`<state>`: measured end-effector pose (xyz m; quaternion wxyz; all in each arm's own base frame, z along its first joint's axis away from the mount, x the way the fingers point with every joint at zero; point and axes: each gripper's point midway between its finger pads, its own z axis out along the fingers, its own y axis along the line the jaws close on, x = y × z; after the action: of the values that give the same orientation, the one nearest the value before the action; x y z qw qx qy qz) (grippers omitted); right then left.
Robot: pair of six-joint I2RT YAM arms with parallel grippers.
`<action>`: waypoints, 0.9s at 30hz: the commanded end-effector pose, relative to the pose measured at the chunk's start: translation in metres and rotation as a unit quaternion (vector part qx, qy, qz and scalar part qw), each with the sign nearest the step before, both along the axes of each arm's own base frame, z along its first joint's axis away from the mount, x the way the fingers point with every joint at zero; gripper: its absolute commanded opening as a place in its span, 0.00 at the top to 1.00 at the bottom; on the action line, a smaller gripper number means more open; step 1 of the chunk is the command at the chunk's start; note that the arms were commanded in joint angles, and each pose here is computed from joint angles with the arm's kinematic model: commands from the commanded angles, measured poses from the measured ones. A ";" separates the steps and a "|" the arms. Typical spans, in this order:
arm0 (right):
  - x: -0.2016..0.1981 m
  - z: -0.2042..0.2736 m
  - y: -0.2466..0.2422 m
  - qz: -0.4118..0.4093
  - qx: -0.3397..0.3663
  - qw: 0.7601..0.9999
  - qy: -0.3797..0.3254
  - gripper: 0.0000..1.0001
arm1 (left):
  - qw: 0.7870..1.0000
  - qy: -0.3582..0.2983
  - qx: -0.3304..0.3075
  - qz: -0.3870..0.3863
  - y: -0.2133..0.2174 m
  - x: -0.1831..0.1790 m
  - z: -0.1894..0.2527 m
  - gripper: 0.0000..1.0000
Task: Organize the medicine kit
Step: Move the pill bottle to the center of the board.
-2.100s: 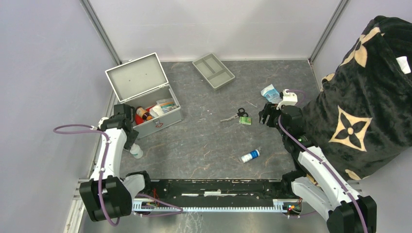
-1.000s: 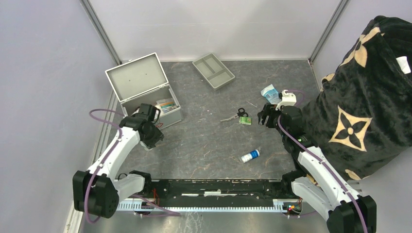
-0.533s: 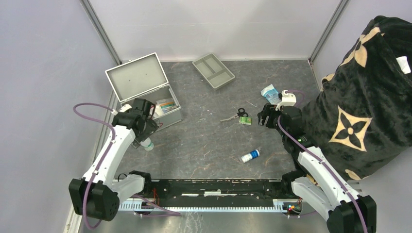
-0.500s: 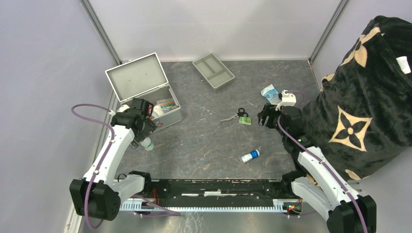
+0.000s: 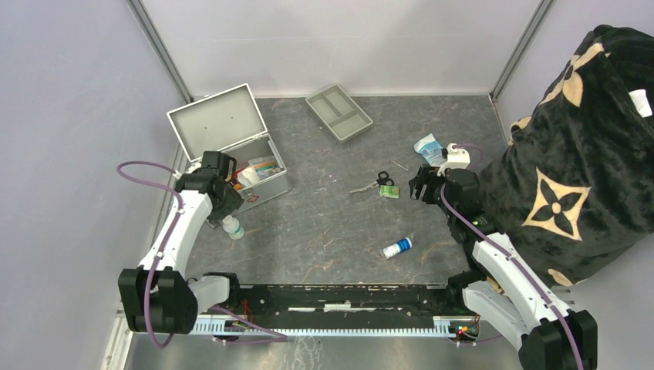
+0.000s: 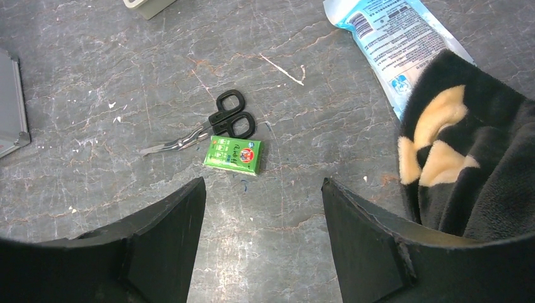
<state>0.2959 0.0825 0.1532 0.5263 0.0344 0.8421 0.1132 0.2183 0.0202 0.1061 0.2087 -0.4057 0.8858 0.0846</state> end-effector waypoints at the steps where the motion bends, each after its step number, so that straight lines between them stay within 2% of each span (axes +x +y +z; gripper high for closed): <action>1: 0.003 0.007 -0.002 -0.007 0.003 1.000 -0.017 0.26 | 0.999 -0.016 -0.004 -0.028 -0.002 0.007 0.001 0.32; 13: 0.003 0.006 0.000 -0.003 0.010 1.000 -0.017 0.26 | 0.999 -0.007 -0.023 -0.039 -0.009 0.003 -0.008 0.49; 22: 0.002 0.007 0.001 -0.002 0.010 1.000 -0.018 0.26 | 0.997 -0.029 -0.055 -0.055 -0.023 0.007 -0.004 0.83; 24: 0.003 0.007 0.001 -0.002 0.011 1.000 -0.017 0.26 | 0.994 -0.041 -0.069 -0.075 -0.034 0.012 -0.001 0.87; 27: 0.003 0.007 0.002 -0.001 0.014 1.000 -0.018 0.26 | 0.989 -0.061 -0.081 -0.110 -0.061 0.021 0.009 0.87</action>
<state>0.2951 0.0826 0.1510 0.5243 0.0343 0.8433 0.1132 0.2206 -0.0070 0.0973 0.2015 -0.3690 0.9071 0.0220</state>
